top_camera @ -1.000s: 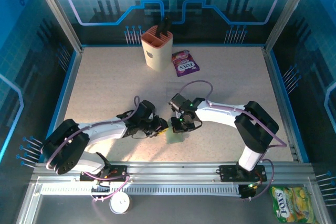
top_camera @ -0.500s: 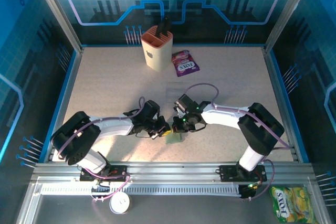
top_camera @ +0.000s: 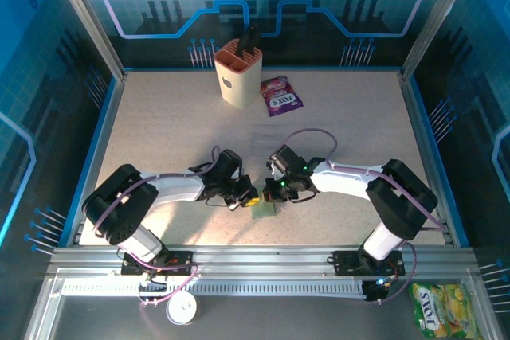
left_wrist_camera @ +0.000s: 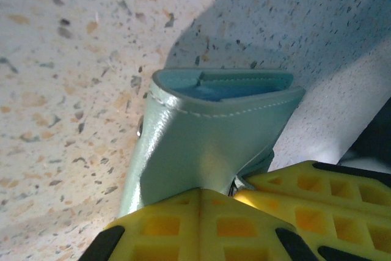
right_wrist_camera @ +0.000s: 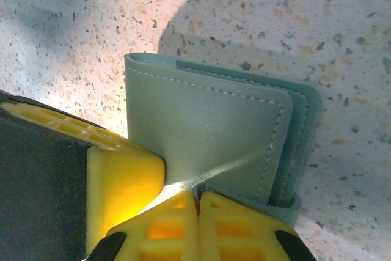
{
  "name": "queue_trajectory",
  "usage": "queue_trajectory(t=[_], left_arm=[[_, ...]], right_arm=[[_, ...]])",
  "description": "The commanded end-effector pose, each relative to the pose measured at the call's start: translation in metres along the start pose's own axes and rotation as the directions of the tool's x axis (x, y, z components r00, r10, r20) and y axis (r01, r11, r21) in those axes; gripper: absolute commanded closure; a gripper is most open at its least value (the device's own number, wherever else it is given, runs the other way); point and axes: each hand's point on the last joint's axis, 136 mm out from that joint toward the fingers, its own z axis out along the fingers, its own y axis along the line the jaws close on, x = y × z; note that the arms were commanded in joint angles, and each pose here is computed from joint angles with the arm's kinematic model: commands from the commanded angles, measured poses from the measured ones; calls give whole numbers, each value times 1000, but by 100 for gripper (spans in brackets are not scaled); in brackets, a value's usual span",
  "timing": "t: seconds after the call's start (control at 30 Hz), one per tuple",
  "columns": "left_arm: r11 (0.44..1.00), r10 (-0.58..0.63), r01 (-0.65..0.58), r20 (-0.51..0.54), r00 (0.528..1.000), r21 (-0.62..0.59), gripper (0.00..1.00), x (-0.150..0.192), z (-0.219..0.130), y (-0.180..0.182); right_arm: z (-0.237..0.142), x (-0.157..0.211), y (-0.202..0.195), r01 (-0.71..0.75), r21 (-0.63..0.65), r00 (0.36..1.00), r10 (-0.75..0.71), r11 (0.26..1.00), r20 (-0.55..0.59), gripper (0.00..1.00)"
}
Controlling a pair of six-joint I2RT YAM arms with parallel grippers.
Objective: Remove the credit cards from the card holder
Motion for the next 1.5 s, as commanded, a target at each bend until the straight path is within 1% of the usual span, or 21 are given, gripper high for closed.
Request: queue_trajectory(t=[0.0, 0.2, 0.43, 0.53, 0.57, 0.6, 0.7, 0.77, 0.83, 1.0, 1.27, 1.47], left_arm=[[976, -106, 101, -20, 994, -191, 96, 4, 9, 61], [971, -127, 119, -24, 992, -205, 96, 4, 11, 67], [975, -96, 91, -15, 995, -205, 95, 1, 7, 58], [980, -67, 63, -14, 998, -186, 91, 0, 4, 50], [982, -56, 53, -11, 998, -179, 90, 0, 3, 46], [984, -49, 47, -7, 999, -170, 88, -1, 2, 42], [991, -30, 30, 0, 1000, -130, 83, -2, 0, 30], [994, -18, 19, 4, 1000, -111, 82, -3, -2, 22], [995, -9, 10, 7, 1000, -100, 81, -3, -4, 17], [998, 7, -6, 17, 1000, -69, 79, -5, -8, 3], [998, 45, -45, 24, 999, -37, 77, -6, -13, -14], [997, 79, -78, 36, 996, -7, 75, -8, -19, -28]], right_arm=[[0, 26, -46, -70, 145, 994, 82, 987, -76, 100], [-10, 25, -59, -92, 158, 993, 102, 983, -57, 100], [-27, 22, -69, -82, 197, 995, 91, 977, -34, 100], [-32, 20, -70, -50, 217, 997, 60, 975, -40, 100], [-32, 20, -69, -36, 213, 998, 47, 976, -46, 96], [-31, 19, -66, -25, 202, 998, 36, 979, -54, 90], [-29, 17, -60, -10, 172, 997, 22, 985, -68, 76], [-29, 15, -59, -9, 170, 998, 20, 985, -61, 70], [-28, 14, -59, -10, 172, 998, 20, 985, -60, 68], [-27, 11, -58, -7, 167, 998, 16, 986, -54, 68], [-20, 5, -46, 14, 92, 999, -9, 996, -53, 71], [-13, 5, -43, 17, 70, 998, -12, 997, -67, 78]])
